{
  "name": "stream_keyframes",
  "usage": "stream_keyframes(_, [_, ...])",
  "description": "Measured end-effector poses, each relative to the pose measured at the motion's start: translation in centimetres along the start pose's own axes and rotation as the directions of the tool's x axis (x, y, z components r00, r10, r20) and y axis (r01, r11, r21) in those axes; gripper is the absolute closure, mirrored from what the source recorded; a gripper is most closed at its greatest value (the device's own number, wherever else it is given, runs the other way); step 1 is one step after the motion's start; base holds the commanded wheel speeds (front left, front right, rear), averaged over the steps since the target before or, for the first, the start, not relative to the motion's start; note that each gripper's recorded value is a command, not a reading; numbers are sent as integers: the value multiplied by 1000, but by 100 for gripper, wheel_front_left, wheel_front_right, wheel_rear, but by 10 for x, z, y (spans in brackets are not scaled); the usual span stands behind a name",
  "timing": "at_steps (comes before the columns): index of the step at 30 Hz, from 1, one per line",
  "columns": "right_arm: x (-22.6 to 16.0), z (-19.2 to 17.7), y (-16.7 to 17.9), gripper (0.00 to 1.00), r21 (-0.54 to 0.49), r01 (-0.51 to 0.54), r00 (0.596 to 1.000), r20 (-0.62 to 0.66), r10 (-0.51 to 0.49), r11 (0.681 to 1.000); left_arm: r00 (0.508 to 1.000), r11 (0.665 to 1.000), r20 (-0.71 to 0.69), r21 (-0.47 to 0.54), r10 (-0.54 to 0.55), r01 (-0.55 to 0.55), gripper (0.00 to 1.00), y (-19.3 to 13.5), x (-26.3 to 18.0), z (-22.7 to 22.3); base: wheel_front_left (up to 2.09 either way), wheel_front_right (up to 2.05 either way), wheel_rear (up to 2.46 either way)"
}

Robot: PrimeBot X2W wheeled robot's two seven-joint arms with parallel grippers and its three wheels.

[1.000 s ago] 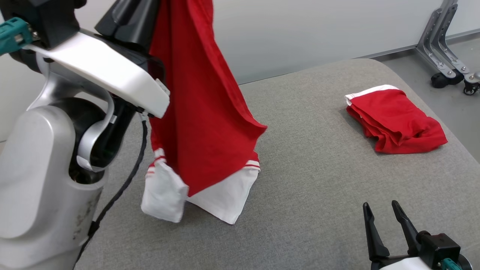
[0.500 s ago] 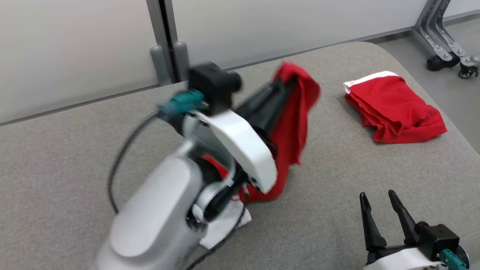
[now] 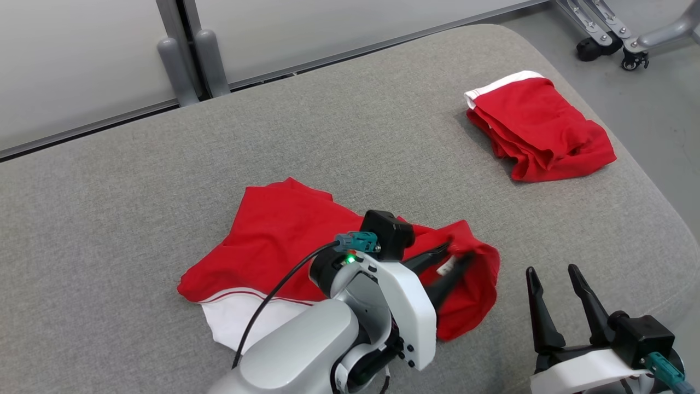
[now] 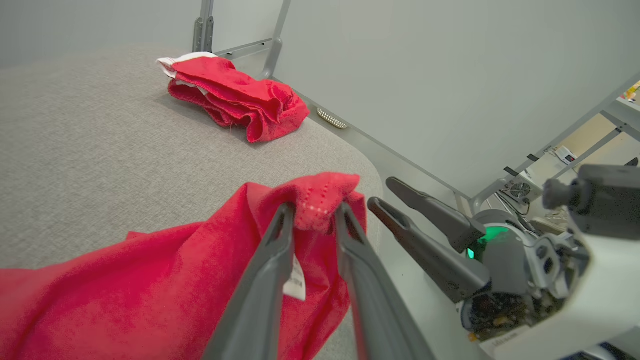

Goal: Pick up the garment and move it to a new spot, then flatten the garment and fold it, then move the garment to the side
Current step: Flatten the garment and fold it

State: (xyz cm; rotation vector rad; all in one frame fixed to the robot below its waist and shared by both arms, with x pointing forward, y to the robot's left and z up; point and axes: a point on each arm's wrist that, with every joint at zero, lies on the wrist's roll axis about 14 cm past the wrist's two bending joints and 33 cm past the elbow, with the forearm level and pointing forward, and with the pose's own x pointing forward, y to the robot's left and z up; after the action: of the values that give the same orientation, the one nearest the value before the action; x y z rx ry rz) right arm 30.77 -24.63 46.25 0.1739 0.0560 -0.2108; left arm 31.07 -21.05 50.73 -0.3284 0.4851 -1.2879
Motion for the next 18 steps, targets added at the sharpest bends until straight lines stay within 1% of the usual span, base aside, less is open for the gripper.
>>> stream_keyframes(3, [0,0,-2,0,1,7,1000,1,-7,1000,999,998,-8,-53,-47,46,0,-12,0,-6,0,0,0])
stream_keyframes(5, [-1,0,-4,0,3,11,1000,2,-11,1000,997,992,10,-101,-80,80,0,-22,-3,-3,0,0,0])
stream_keyframes(7, [-2,1,-4,0,2,11,1000,4,-11,1000,996,989,29,-118,-81,84,0,-25,-6,0,0,0,0])
stream_keyframes(9, [-5,2,-4,0,3,10,1000,11,-10,1000,998,988,46,-144,-45,51,0,-17,-18,-2,0,0,0])
stream_keyframes(10, [-7,3,-5,0,1,10,1000,15,-10,1000,998,988,64,-151,1,9,0,-7,-26,-2,0,0,0])
stream_keyframes(11, [-9,4,-5,0,-1,10,1000,19,-10,1000,993,983,93,-176,71,-54,0,9,-37,-1,0,0,0])
stream_keyframes(12, [-12,4,-6,0,-3,11,1000,23,-11,1000,981,970,123,-209,150,-122,0,27,-50,1,0,0,0])
stream_keyframes(14, [-16,7,-8,0,-6,17,999,34,-17,1000,938,929,143,-249,316,-274,0,63,-82,-7,0,0,0])
stream_keyframes(16, [-21,8,-11,0,-8,22,999,40,-22,1000,869,856,139,-303,474,-419,0,94,-118,-21,0,0,0])
stream_keyframes(18, [-24,7,-10,0,-13,17,999,41,-16,1000,796,777,100,-320,597,-542,0,117,-152,-43,0,0,0])
